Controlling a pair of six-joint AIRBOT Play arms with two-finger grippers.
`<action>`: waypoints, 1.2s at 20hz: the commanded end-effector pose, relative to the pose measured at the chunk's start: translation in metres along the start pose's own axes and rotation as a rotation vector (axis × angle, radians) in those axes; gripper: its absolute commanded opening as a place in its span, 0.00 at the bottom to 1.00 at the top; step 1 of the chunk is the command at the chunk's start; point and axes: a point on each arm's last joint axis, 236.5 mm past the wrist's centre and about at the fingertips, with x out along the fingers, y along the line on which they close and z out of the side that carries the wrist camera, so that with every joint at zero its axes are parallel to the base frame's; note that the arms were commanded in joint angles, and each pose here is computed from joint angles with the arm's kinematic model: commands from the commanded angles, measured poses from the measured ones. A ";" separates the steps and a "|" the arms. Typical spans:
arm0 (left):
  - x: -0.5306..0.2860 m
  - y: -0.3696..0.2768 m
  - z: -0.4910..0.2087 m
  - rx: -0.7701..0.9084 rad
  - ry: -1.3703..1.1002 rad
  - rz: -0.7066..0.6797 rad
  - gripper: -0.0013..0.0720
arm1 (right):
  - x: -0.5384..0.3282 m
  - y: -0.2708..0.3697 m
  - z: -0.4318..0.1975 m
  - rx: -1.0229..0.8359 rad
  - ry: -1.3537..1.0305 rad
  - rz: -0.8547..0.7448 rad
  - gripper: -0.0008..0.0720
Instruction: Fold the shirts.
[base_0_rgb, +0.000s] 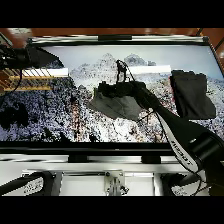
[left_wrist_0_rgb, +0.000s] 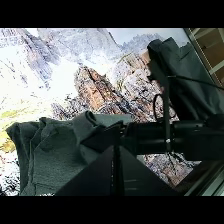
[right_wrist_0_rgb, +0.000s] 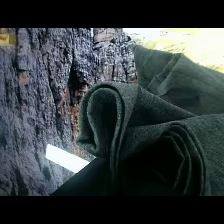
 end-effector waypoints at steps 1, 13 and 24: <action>-0.001 -0.001 -0.002 -0.011 0.006 -0.002 0.06 | 0.017 0.007 0.005 0.097 -0.051 0.044 0.55; -0.001 0.000 -0.002 -0.008 0.007 -0.001 0.06 | -0.139 -0.181 -0.010 0.017 0.351 -0.464 0.87; 0.000 0.000 -0.002 -0.008 0.006 -0.001 0.06 | -0.094 -0.222 -0.057 0.381 0.329 -0.223 0.92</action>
